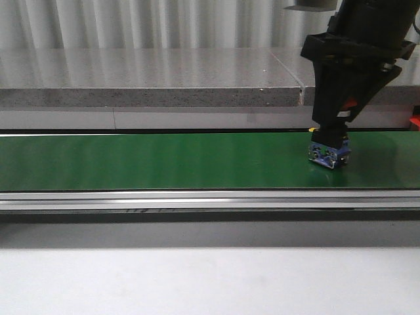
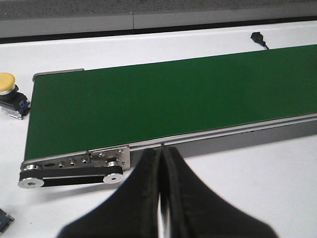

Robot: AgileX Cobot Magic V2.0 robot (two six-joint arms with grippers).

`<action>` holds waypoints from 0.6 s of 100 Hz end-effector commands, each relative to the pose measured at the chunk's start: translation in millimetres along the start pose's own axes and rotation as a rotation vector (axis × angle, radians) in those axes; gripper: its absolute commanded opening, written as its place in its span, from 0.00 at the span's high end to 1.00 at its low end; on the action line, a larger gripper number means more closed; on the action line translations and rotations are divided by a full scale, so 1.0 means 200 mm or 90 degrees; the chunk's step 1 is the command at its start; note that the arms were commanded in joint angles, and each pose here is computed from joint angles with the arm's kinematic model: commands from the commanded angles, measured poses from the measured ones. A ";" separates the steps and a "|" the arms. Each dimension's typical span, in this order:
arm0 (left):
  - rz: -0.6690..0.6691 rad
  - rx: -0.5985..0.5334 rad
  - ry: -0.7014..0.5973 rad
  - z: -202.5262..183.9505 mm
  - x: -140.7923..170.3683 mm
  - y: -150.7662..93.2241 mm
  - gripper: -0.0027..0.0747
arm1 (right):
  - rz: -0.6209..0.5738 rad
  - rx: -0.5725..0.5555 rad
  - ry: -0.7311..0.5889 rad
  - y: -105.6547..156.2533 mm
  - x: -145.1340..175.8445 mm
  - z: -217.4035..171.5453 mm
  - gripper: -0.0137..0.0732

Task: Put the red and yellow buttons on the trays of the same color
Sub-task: 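Lower the right gripper and grasp the red button on the belt, then lower the red button into the red tray and open the right gripper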

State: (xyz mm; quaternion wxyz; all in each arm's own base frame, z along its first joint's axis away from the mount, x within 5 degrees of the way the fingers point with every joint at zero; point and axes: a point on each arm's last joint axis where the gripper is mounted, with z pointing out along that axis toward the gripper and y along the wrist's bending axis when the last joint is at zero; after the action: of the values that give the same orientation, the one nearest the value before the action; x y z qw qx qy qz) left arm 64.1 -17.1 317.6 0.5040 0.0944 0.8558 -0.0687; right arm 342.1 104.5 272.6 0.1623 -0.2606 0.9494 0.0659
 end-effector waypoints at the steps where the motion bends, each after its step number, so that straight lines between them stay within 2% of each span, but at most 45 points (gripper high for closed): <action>1: -0.006 0.007 -0.051 -0.01 -0.06 -0.01 0.99 | -0.010 0.017 -0.078 0.00 -0.05 -0.13 0.73; 20: -0.006 0.007 -0.051 -0.01 -0.06 -0.01 0.99 | 0.033 0.059 -0.152 -0.10 -0.04 -0.25 0.74; 34: -0.006 0.007 -0.051 -0.01 -0.06 -0.01 0.99 | 0.088 0.111 -0.216 -0.25 0.01 -0.38 0.74; 60: -0.006 0.007 -0.051 -0.01 -0.06 -0.01 0.99 | 0.300 0.205 -0.272 -0.65 0.21 -0.52 0.74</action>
State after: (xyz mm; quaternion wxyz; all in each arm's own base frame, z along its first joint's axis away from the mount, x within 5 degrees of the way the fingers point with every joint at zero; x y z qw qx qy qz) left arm 64.1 -17.1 317.6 0.5040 0.0944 0.8558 -0.0687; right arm 353.0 -21.2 318.8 0.3086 -0.0414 0.9501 0.0193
